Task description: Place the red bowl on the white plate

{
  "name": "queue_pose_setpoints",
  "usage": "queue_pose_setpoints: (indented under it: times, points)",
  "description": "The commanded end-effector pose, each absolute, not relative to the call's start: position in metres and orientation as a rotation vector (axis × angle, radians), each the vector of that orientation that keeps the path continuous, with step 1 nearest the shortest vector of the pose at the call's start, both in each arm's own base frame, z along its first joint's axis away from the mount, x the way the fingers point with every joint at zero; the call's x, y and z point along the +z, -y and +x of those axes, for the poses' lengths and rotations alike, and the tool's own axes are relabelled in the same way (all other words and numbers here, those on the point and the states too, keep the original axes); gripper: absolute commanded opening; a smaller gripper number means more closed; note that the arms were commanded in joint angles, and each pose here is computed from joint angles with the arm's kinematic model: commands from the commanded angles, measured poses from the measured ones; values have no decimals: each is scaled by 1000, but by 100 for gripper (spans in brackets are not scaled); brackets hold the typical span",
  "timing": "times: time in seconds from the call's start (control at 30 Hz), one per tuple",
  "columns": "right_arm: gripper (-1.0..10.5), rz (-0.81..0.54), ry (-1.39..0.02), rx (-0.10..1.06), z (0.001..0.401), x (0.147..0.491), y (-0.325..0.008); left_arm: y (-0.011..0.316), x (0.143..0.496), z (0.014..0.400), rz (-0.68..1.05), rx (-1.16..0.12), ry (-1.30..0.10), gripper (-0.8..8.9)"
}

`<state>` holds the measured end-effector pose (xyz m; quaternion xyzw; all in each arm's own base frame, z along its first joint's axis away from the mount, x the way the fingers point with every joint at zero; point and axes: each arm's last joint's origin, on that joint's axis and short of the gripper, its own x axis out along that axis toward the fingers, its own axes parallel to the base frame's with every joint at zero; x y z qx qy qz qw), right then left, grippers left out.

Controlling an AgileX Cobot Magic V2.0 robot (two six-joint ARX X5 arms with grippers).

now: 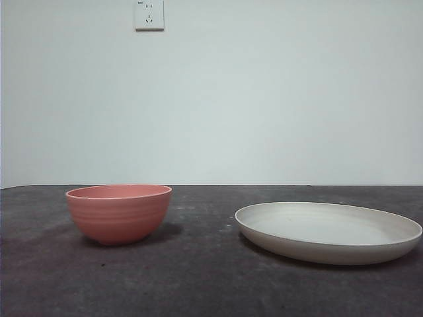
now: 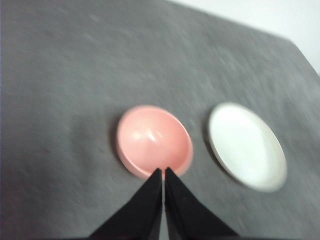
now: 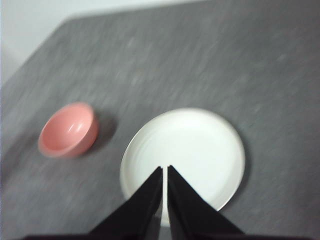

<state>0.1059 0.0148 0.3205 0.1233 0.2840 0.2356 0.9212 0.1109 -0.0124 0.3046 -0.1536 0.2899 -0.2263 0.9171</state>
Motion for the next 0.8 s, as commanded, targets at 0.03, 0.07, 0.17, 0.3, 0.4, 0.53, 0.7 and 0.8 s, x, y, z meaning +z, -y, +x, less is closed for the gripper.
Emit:
queue_pose_setpoints:
  times: [0.03,0.07,0.17,0.3,0.4,0.53,0.7,0.8]
  points:
    - [9,184,-624,564,111,327,-18,16,314,115,-233,-553,-621,9]
    - [9,182,-651,591,113,328,-20,18,315,117,-220,-578,-646,9]
    - [9,173,-727,655,118,326,-25,25,318,120,-186,-652,-707,9]
    - [9,152,-826,719,121,318,-33,33,317,123,-152,-717,-744,9]
    - [9,141,-855,749,122,316,-38,36,316,124,-141,-742,-751,11]
    - [35,142,-861,758,121,316,-39,37,316,123,-140,-745,-758,158]
    - [299,157,-868,748,121,316,-39,37,316,123,-141,-745,-758,406]
    - [303,157,-868,748,121,316,-39,37,316,123,-144,-743,-759,409]
